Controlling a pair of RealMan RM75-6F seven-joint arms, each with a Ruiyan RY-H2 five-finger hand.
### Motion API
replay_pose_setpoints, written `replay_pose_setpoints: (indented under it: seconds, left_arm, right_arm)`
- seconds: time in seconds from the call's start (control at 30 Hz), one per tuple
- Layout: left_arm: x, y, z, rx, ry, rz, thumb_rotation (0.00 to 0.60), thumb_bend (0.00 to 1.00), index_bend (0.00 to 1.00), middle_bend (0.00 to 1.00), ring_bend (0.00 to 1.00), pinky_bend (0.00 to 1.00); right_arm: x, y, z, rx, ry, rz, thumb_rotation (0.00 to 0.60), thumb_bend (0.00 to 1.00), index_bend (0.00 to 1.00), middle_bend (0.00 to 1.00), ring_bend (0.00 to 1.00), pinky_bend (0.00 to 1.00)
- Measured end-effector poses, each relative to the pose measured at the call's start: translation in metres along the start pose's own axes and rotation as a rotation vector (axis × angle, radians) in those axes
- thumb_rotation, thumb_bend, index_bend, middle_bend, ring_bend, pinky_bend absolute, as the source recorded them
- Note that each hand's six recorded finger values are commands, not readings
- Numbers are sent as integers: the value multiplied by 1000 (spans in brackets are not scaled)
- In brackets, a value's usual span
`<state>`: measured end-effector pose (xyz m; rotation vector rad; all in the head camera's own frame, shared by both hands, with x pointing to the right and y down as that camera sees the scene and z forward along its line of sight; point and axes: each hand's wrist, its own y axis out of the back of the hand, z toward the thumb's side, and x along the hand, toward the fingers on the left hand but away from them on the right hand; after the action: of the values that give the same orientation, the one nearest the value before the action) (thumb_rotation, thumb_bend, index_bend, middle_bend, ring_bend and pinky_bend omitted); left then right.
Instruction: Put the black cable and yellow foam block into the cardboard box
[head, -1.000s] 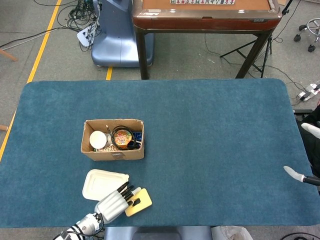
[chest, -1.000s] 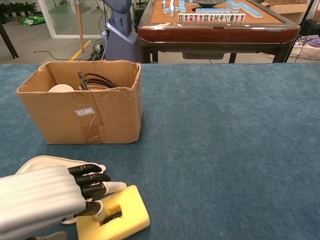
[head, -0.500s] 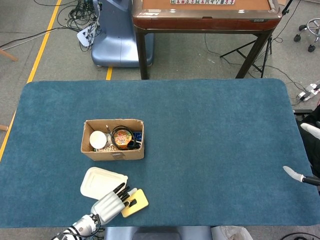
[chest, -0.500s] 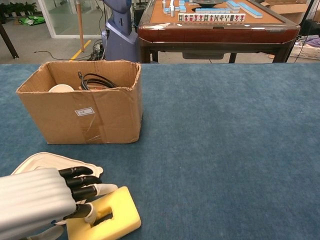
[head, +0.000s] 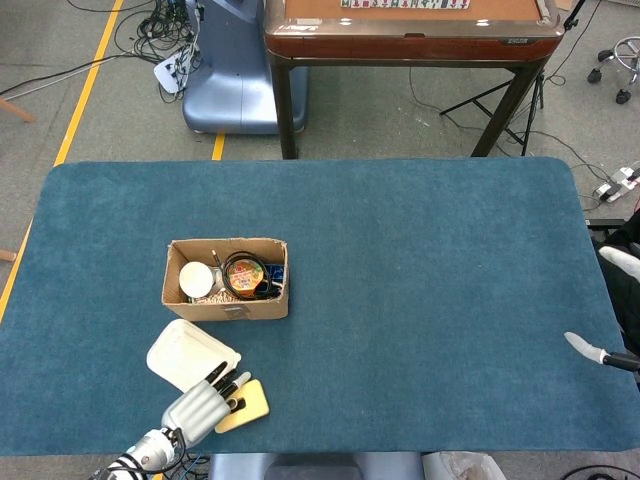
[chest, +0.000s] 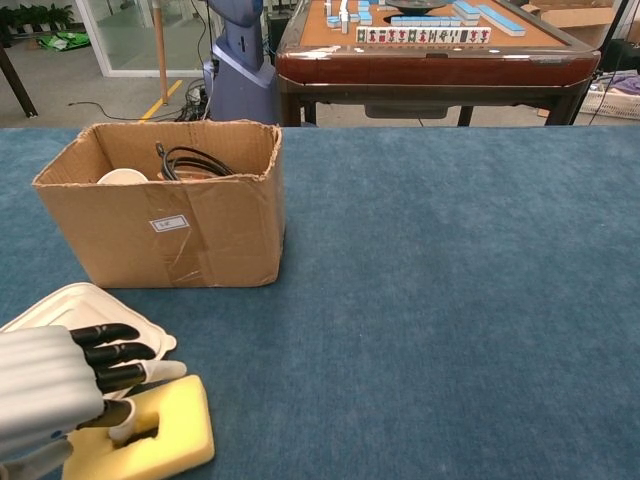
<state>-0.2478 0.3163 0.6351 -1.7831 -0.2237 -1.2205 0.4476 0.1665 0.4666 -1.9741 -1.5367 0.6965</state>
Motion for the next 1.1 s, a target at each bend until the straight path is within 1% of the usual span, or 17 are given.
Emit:
replay_pose_setpoints:
  seconds: [0.13,0.4,0.57,0.93,1.1]
  left_arm:
    - [-8,-5,-11,6,45,-24,600,515,375,0,0,0]
    - [-20,-12,-33,17,129,-49,600,515,387,0,0,0]
    - [-29,-19,-50,6,201,-70,600,516,387,0,0,0]
    - [-44,-24,-72,-28,314,-65,600,515,388,0,0,0]
    - [-52,-28,-78,-44,356,-79,600,515,390,0,0,0]
  right_arm:
    - [0,-1,0,1,-1,3,600,0,150,169,0,0]
    - [-1,-4,0,2,-7,8,600,0,150,169,0,0]
    - [-2,-4,-1,1,-10,8,600,0,150,169,0,0]
    - [-2,-7,-1,5,-16,15,600,0,150,169,0,0]
    - [-3,-8,-1,5,-18,18,600,0,150,169,0,0]
